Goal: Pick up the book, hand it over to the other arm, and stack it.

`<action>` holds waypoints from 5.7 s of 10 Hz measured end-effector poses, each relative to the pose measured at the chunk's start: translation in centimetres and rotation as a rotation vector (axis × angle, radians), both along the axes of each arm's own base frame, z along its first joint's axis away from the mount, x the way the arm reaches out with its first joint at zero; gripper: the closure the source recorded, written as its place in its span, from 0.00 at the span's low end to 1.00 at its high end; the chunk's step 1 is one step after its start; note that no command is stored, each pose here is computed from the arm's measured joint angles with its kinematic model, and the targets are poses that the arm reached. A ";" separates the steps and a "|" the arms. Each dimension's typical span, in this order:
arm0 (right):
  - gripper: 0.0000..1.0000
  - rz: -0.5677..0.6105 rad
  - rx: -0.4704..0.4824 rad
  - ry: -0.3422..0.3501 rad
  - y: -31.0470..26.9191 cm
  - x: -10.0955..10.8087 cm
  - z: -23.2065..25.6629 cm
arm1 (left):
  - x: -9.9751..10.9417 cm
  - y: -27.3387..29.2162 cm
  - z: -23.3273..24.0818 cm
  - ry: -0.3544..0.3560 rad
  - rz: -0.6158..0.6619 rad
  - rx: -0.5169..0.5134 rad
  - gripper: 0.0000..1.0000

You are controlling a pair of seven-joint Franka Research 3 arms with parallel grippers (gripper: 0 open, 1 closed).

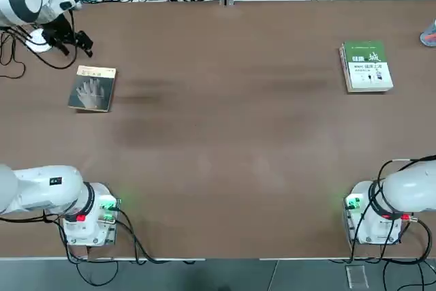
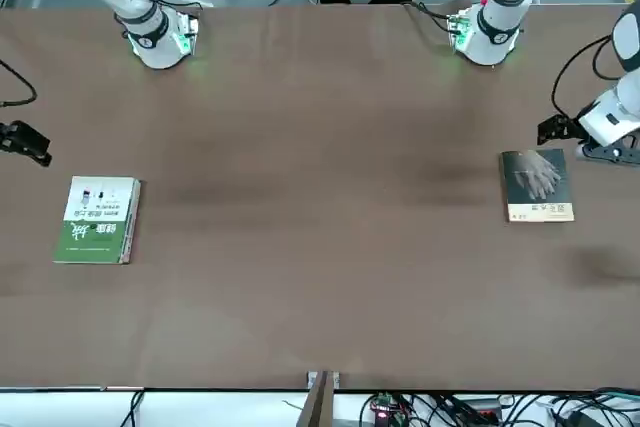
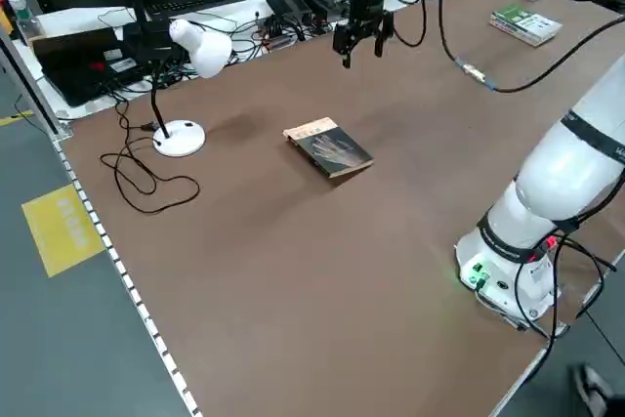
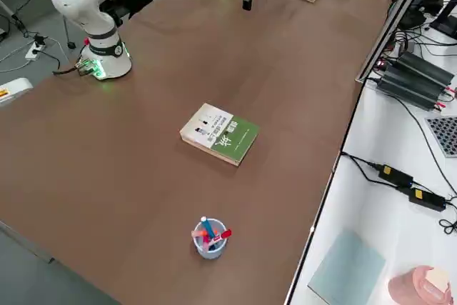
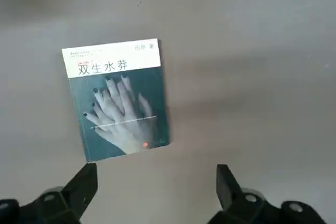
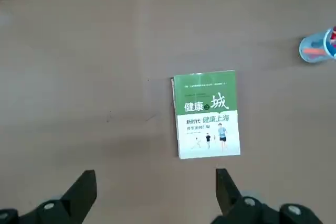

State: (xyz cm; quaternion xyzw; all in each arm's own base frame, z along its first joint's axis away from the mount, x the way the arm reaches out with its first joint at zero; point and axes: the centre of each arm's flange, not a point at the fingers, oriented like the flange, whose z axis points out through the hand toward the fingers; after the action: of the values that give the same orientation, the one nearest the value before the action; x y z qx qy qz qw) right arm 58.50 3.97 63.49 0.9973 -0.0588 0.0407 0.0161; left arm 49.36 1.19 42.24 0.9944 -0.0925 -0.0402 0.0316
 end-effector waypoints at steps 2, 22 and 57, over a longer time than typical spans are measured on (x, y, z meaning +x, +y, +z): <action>0.00 -0.023 0.002 -0.001 0.0 0.0 0.0 | -0.5 1.5 -1.7 0.007 -0.054 -0.008 0.00; 0.00 -0.009 -0.005 -0.004 -1.9 0.1 0.3 | -2.2 14.6 -15.3 -0.203 -0.432 -0.188 0.00; 0.00 -0.037 -0.003 -0.014 -3.7 0.1 0.8 | 0.8 22.7 -23.4 -0.099 -0.073 -0.564 0.03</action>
State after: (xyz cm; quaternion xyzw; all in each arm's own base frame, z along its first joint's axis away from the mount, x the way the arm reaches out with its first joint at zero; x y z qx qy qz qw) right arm 58.57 0.31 64.32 0.9957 -0.0773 0.0474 0.0179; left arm 50.13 23.87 18.85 0.9431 -0.1372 0.0345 0.3009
